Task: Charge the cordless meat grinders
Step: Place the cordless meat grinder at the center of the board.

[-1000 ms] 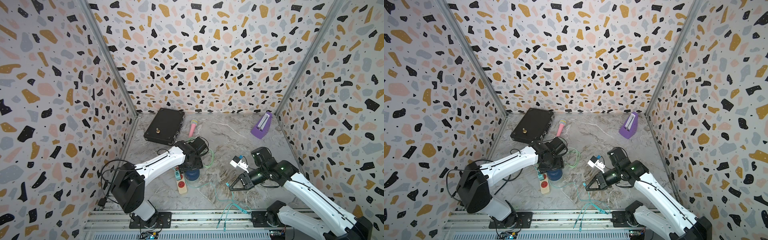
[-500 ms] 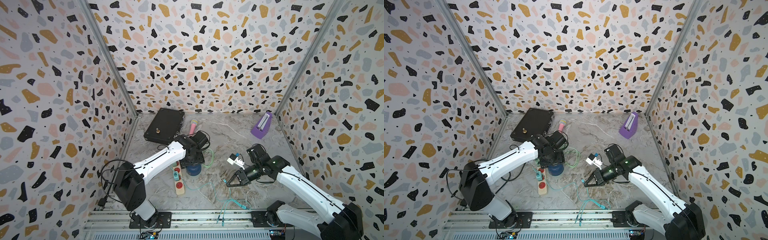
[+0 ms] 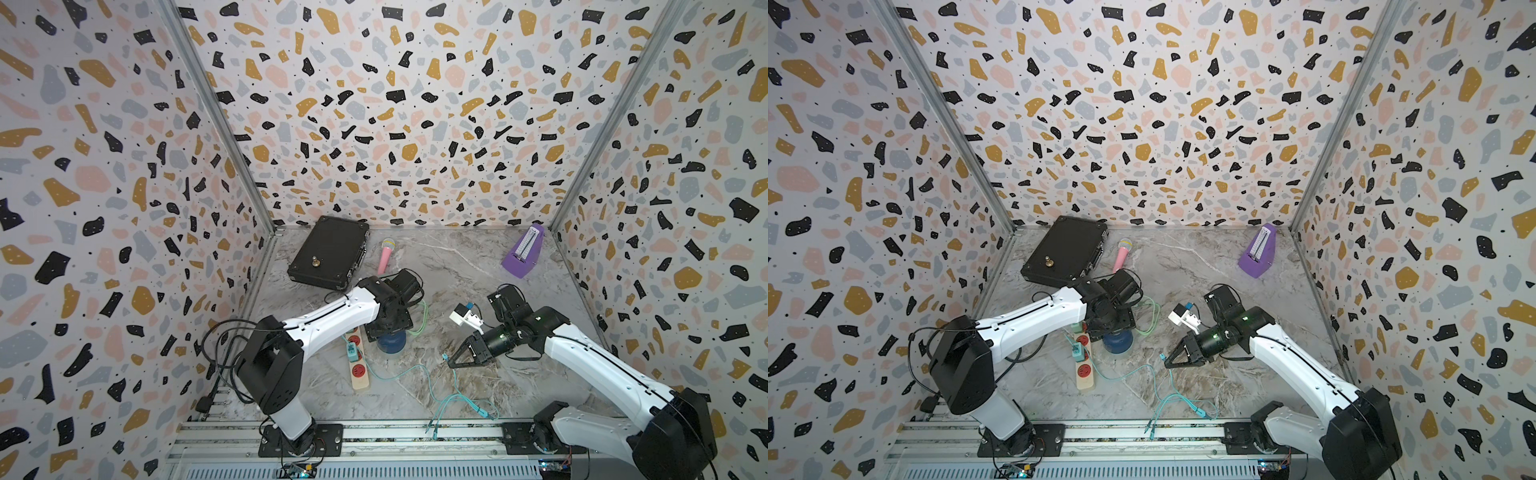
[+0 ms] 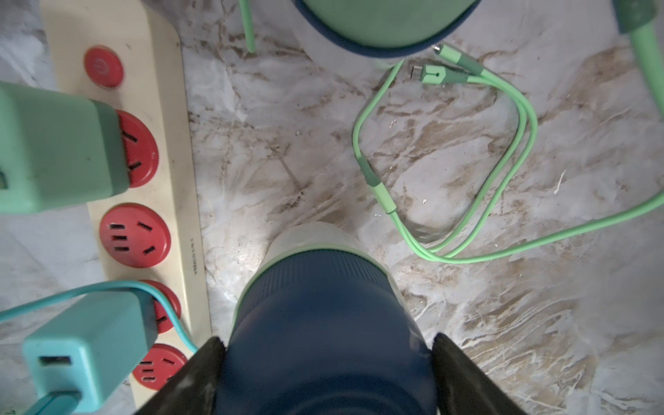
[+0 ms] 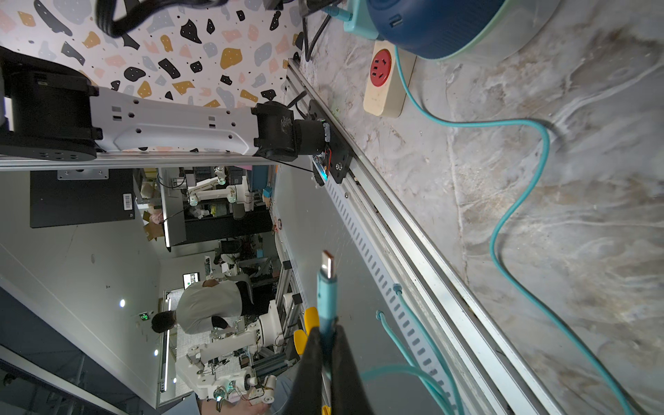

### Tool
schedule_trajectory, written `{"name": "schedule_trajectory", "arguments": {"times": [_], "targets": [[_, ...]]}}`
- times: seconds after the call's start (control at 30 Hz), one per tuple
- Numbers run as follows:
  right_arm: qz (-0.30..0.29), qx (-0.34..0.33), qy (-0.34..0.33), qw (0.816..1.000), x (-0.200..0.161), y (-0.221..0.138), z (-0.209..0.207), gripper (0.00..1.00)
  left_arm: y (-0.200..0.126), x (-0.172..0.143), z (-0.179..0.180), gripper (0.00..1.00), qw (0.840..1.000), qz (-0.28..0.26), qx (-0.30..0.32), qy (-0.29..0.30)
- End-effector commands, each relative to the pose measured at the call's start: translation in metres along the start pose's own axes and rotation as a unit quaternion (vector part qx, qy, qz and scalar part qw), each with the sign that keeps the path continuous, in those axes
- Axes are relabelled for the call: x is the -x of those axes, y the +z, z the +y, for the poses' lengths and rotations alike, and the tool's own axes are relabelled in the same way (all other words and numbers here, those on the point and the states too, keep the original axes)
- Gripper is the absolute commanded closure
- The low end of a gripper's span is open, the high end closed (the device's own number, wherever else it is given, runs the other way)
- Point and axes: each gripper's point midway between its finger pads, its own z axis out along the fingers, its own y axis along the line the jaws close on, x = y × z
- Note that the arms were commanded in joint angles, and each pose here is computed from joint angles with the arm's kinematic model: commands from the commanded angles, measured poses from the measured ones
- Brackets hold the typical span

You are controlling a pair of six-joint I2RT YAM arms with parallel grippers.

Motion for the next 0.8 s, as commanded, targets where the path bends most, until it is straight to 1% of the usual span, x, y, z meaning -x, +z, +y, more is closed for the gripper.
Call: {"name": "schedule_trajectory", "arguments": {"times": [0.0,0.07,0.13,0.27,0.37,0.6,0.77], "targets": [[-0.008,0.012,-0.022,1.0,0.01,-0.003,0.01,1.0,0.012,-0.004,0.005,0.22,1.0,0.0,0.003,-0.03],[-0.004,0.015,-0.019,1.0,0.011,-0.001,0.008,1.0,0.008,-0.005,0.004,0.14,1.0,0.005,0.0,-0.024],[-0.002,0.014,-0.018,1.0,0.011,0.0,0.006,1.0,0.003,-0.005,0.002,0.09,1.0,0.007,-0.006,-0.016],[0.004,0.016,-0.014,1.0,0.012,0.003,0.002,1.0,-0.006,-0.006,0.001,0.02,1.0,0.015,-0.014,-0.006],[0.008,0.016,-0.015,1.0,0.013,0.005,-0.001,1.0,-0.013,-0.004,0.001,0.0,1.0,0.013,-0.022,0.003],[0.028,0.011,-0.029,0.999,0.015,0.023,-0.01,1.0,-0.023,0.002,0.004,0.01,0.998,0.019,-0.042,0.032],[0.013,0.011,-0.055,0.998,0.033,0.033,-0.011,1.0,-0.019,0.004,0.001,0.01,0.996,0.039,-0.06,0.057]]}}
